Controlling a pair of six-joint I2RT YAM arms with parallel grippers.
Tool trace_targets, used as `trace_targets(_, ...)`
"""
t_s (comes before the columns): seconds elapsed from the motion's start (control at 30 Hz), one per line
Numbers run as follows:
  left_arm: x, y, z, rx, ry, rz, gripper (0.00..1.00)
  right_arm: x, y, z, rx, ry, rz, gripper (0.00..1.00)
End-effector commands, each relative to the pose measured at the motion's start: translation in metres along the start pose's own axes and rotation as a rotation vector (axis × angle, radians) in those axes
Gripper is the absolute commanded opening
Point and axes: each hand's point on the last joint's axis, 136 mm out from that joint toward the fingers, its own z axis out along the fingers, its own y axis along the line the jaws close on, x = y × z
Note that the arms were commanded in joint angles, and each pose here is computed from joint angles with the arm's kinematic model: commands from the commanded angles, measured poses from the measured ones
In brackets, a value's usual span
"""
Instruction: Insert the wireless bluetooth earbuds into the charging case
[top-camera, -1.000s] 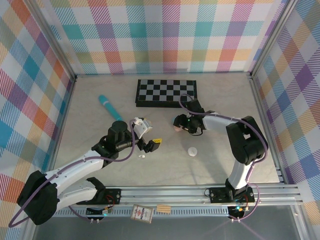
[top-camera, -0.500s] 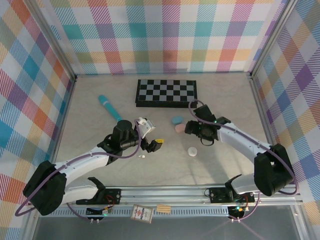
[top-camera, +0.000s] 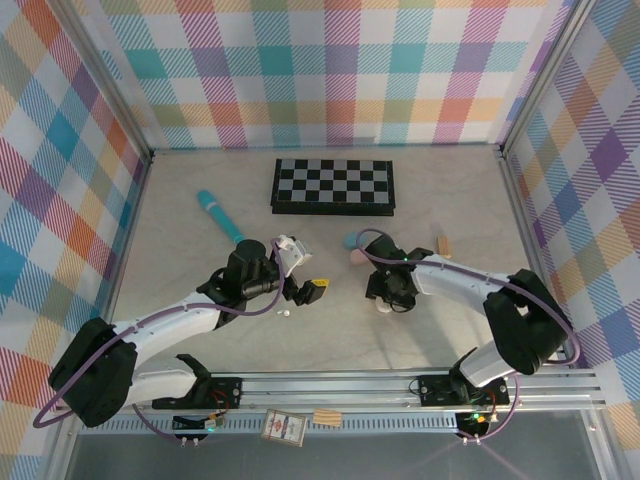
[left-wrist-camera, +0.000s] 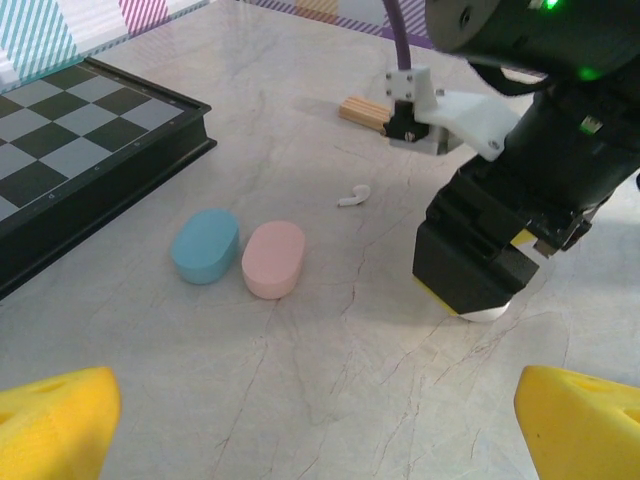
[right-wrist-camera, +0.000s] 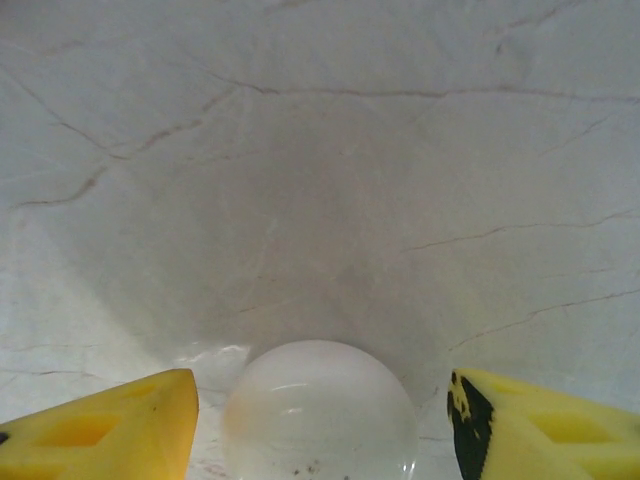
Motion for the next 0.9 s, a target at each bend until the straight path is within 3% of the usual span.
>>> trace_targets(0.0, -0.018, -0.007, -0.004, 0.023, -0.054, 0.011, 1.00, 0.007, -0.001, 0.007, 0.007, 0.021, 0.021, 0.63)
trace_targets(0.3, -0.020, -0.008, -0.003, 0.031, -0.058, 0.010, 1.00, 0.009, -0.002, 0.010, 0.010, 0.032, 0.018, 0.50)
trace_targets(0.43, -0.025, -0.008, -0.002, 0.035, -0.074, 0.001, 1.00, 0.002, 0.000, -0.003, 0.000, -0.005, 0.003, 0.49)
trace_targets(0.63, -0.038, -0.010, 0.006, 0.077, -0.146, -0.122, 1.00, -0.031, 0.019, -0.052, -0.100, -0.156, -0.052, 0.48)
trace_targets(0.87, -0.055, -0.033, 0.026, 0.145, -0.229, -0.281, 1.00, -0.067, 0.059, -0.125, -0.331, -0.351, -0.095, 0.47)
